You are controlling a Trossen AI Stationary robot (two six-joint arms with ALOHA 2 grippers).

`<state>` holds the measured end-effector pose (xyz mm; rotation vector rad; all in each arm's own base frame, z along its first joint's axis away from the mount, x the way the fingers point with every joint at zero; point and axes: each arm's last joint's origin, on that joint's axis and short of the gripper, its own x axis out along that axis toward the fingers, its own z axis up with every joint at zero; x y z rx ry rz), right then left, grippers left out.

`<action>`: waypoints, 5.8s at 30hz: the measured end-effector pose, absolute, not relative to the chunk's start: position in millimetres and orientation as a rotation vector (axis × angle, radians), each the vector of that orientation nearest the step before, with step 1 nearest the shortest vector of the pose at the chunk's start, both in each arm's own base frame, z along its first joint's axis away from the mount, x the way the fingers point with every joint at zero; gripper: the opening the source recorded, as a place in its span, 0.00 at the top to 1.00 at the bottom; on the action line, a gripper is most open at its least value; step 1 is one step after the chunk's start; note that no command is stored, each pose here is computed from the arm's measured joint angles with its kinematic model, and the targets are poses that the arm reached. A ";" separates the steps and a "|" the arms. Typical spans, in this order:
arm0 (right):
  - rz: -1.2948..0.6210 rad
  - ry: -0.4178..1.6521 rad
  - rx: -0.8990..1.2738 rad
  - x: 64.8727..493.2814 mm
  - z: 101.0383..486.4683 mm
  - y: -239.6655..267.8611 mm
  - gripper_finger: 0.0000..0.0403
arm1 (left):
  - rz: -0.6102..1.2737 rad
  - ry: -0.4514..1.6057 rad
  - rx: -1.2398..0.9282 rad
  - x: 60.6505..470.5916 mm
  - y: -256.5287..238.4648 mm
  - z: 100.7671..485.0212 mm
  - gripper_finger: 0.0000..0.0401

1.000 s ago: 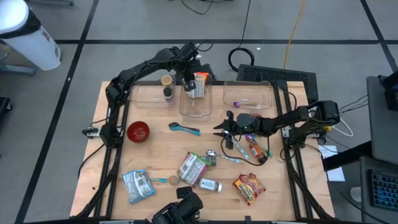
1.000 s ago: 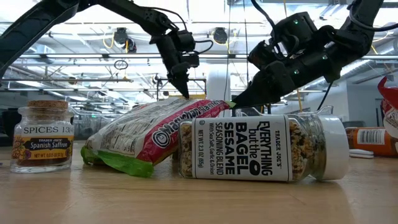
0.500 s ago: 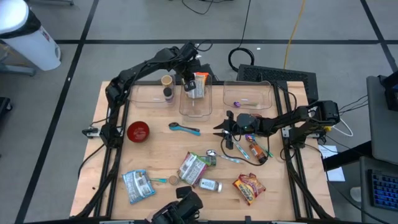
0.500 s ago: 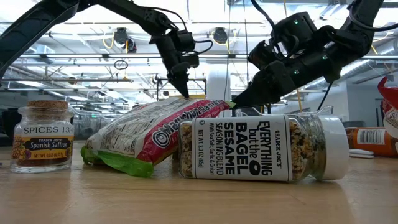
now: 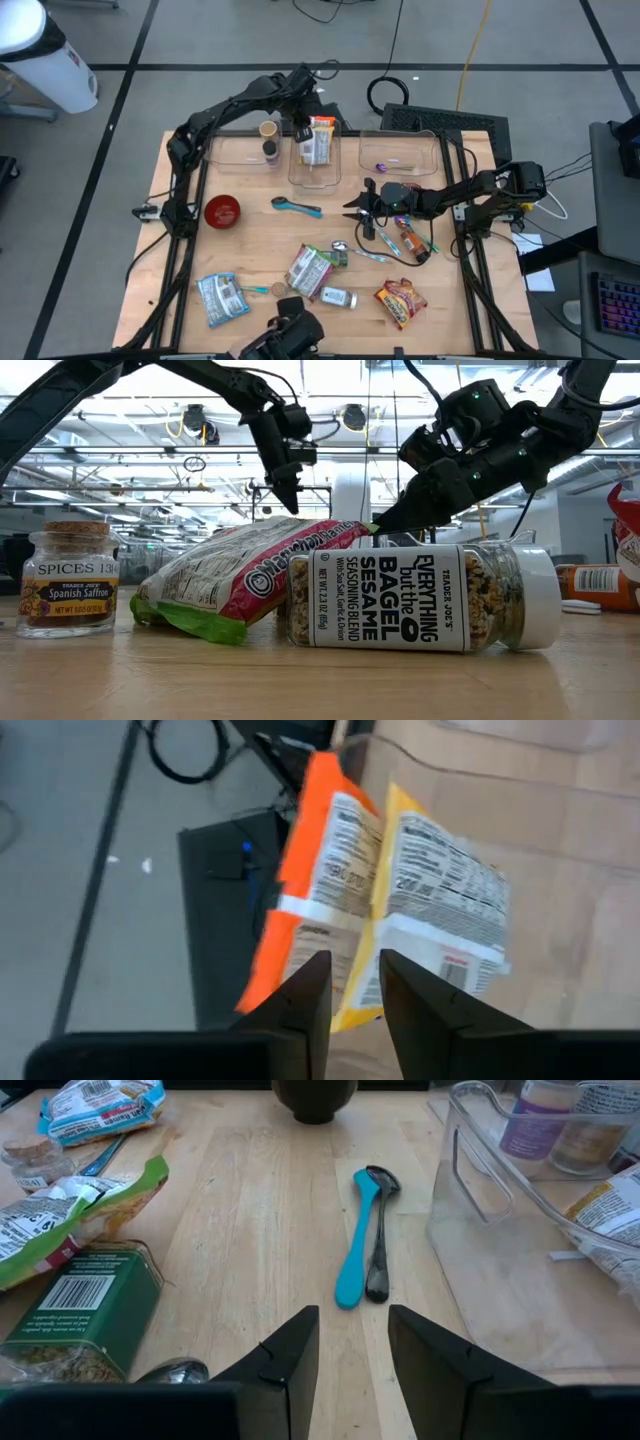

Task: Pick & Place Food Item
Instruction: Put the top blue patterned spoon into the right transparent bin

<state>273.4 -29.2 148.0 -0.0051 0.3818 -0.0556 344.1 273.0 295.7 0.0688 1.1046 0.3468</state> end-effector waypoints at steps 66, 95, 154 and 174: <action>-0.065 0.207 -0.044 274.8 195.7 -33.0 0.68 | -0.005 -0.141 -0.047 218.0 14.4 221.3 0.73; -0.346 1.043 0.340 254.9 144.0 -9.1 0.49 | 0.112 -0.066 -0.014 228.5 36.2 233.5 0.41; -0.459 0.761 -0.385 216.8 294.0 -78.2 1.00 | 0.148 -0.047 -0.003 228.6 37.2 231.8 0.38; -0.369 1.038 -0.465 202.2 253.6 -179.9 1.00 | 0.148 -0.034 0.018 228.6 37.2 230.7 0.38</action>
